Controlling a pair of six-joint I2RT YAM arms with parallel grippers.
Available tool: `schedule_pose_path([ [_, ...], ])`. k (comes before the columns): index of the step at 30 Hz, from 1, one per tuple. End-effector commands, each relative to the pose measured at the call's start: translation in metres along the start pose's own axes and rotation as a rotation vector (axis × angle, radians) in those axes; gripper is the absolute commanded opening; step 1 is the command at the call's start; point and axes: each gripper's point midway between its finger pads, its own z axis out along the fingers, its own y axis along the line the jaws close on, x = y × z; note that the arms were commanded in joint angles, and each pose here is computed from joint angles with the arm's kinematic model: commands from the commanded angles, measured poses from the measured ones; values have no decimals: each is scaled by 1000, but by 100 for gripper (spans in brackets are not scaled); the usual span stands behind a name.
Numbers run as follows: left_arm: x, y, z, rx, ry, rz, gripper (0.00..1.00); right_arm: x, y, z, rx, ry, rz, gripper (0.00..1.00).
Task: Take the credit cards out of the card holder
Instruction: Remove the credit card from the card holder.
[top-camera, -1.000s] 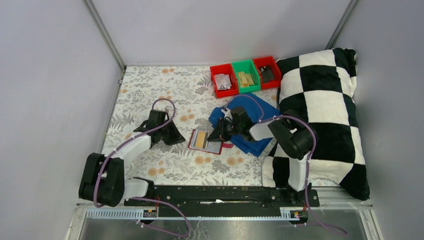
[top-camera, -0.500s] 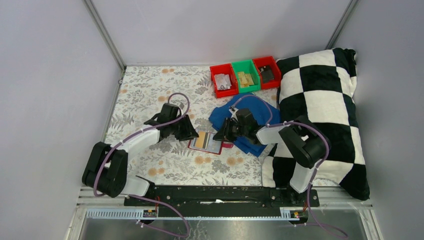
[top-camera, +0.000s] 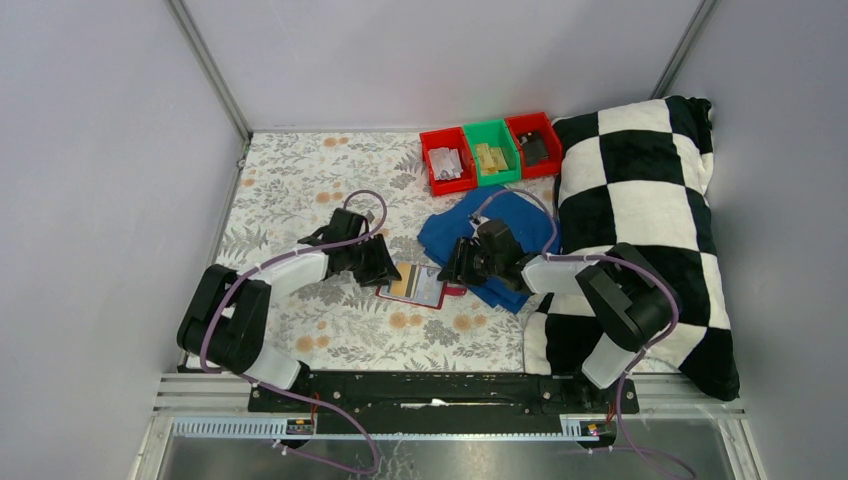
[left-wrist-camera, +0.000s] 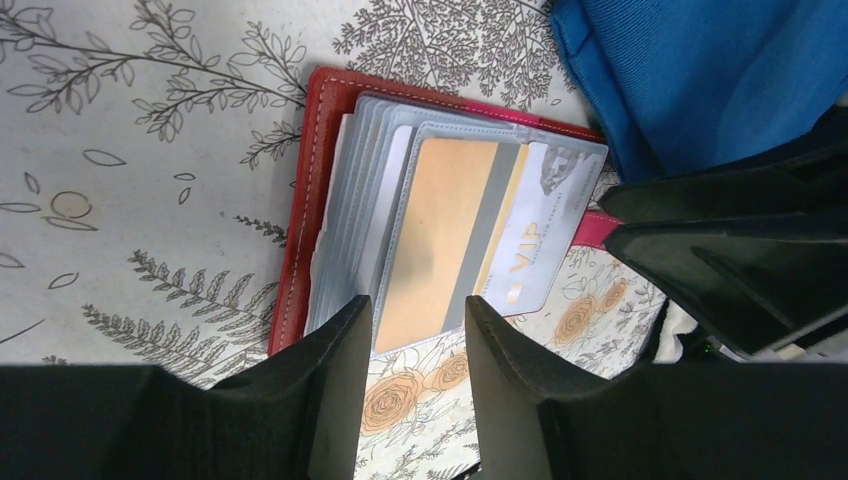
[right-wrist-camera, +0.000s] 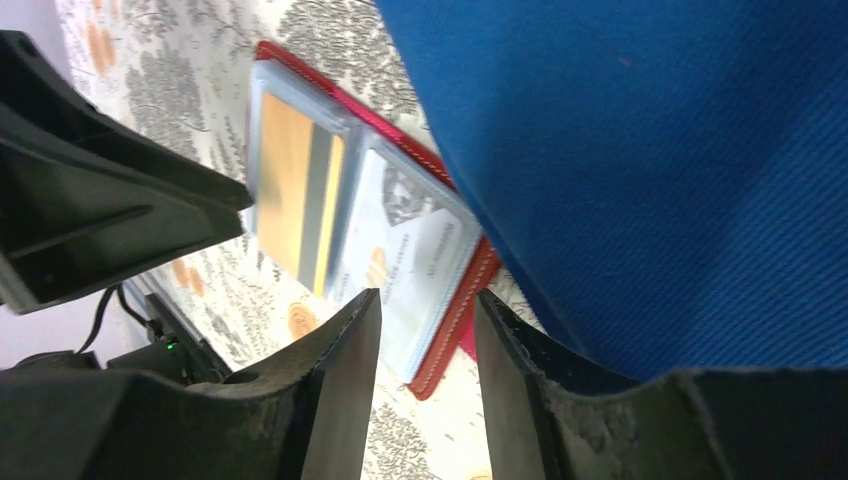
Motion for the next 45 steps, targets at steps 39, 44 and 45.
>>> schedule_pose_path([
  [39,-13,-67,-3,250,1,-18,44,-28,-9,-17,41,-80,-42,51],
  [44,-11,-57,4,219,2,-39,44,-29,16,-17,-54,-72,-52,49],
  [45,-10,-54,6,209,4,-43,44,-28,22,-15,-71,-61,-58,48],
])
